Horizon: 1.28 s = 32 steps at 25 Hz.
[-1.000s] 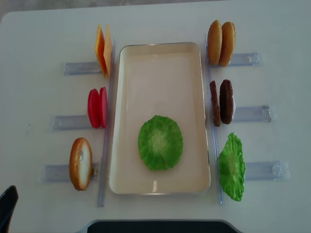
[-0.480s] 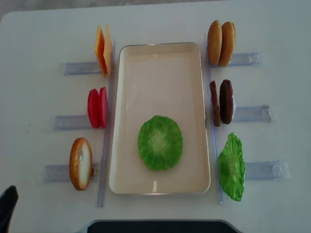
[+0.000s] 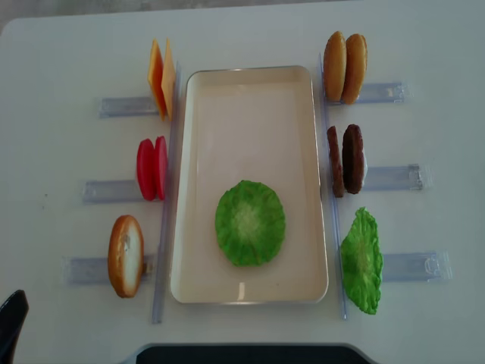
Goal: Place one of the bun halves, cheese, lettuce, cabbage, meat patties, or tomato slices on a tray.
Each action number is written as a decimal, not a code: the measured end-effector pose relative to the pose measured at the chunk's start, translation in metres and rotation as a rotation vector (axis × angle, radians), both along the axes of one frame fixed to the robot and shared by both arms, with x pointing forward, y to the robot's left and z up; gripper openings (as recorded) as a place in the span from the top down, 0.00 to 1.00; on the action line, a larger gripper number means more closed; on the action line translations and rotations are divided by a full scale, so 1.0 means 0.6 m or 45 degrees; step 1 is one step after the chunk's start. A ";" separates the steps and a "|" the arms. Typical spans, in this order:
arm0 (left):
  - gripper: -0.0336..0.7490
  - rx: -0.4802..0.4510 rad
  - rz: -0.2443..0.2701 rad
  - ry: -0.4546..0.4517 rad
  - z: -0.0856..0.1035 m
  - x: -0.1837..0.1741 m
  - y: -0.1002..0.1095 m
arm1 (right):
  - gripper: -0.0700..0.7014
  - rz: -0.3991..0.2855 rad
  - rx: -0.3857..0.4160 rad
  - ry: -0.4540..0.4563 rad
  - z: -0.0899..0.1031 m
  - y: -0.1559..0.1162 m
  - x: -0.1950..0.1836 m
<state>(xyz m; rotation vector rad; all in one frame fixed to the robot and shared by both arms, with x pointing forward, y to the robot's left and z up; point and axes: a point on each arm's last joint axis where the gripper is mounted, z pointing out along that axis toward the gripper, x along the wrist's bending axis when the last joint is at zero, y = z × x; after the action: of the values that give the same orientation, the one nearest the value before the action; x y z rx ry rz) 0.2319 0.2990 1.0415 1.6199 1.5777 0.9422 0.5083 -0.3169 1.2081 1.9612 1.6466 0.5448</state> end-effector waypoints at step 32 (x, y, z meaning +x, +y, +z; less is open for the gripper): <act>0.27 0.001 0.001 0.000 0.000 0.000 0.000 | 0.33 0.169 -0.057 -0.671 -0.036 0.017 -0.490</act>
<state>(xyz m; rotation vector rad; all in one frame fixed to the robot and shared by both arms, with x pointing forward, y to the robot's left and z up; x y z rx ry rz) 0.2319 0.2990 1.0415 1.6201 1.5780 0.9431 0.2144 -0.3066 1.1867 1.5085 1.4341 0.9705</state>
